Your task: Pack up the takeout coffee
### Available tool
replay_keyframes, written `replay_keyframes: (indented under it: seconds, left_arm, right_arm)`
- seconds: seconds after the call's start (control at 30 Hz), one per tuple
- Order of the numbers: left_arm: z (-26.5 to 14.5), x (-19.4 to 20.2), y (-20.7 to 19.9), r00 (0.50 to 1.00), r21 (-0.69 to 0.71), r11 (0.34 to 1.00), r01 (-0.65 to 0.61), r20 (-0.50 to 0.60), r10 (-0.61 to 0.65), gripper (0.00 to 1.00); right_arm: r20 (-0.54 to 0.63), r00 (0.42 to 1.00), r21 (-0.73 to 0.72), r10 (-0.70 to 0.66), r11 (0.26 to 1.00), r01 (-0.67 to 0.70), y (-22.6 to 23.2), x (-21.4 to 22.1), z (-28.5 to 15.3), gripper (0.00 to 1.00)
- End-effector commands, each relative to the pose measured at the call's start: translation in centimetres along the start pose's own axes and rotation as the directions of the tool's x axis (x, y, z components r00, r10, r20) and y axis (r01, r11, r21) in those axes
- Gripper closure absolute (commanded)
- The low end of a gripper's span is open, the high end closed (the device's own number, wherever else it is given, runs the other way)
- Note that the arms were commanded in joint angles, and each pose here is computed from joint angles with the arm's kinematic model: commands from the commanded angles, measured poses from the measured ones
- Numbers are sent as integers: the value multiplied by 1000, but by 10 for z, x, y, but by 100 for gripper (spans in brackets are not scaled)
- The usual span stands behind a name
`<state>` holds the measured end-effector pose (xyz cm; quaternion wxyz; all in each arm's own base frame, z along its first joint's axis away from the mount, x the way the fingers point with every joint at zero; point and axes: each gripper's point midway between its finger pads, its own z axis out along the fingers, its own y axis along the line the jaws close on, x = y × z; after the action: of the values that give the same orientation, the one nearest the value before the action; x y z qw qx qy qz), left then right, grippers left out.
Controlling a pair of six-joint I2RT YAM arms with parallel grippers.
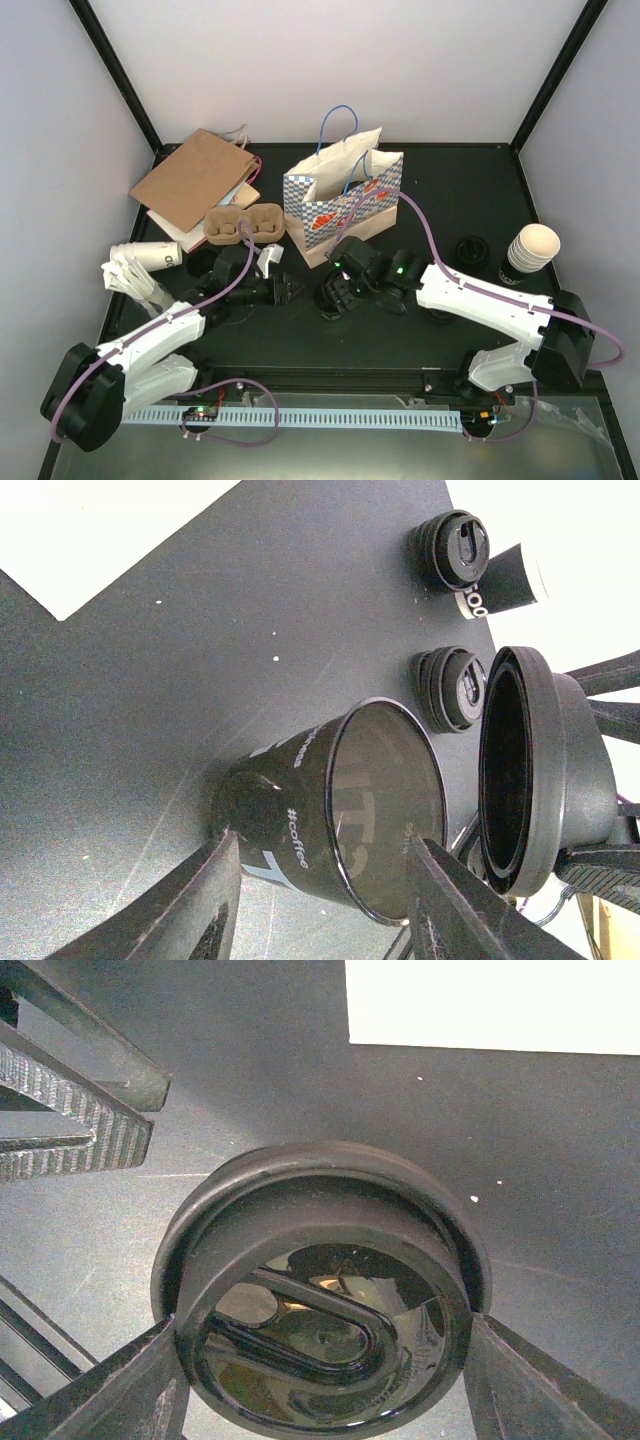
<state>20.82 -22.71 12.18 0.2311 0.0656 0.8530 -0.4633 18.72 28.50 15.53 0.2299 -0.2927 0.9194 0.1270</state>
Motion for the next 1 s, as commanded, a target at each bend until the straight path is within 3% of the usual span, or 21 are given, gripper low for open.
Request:
replay_keyframes:
  seconds: [0.0,0.17,0.33,0.97]
  left_arm:
    - [1,-5,1,999,2,1000,-28,23,28,54]
    - [3,-4,4,999,-10,999,-36,15,36,68]
    - [3,-3,6,999,-18,999,-38,13,38,98]
    - [21,7,10,998,31,999,8,-58,-7,98]
  right_arm:
    - [24,1000,-4,-4,1000,4,3,-6,-8,30]
    - [19,1000,-18,7,1000,-6,5,-4,-4,30]
    - [16,1000,-45,16,999,-15,11,-3,0,30]
    - [-31,1000,-34,-2,999,1,14,3,13,30]
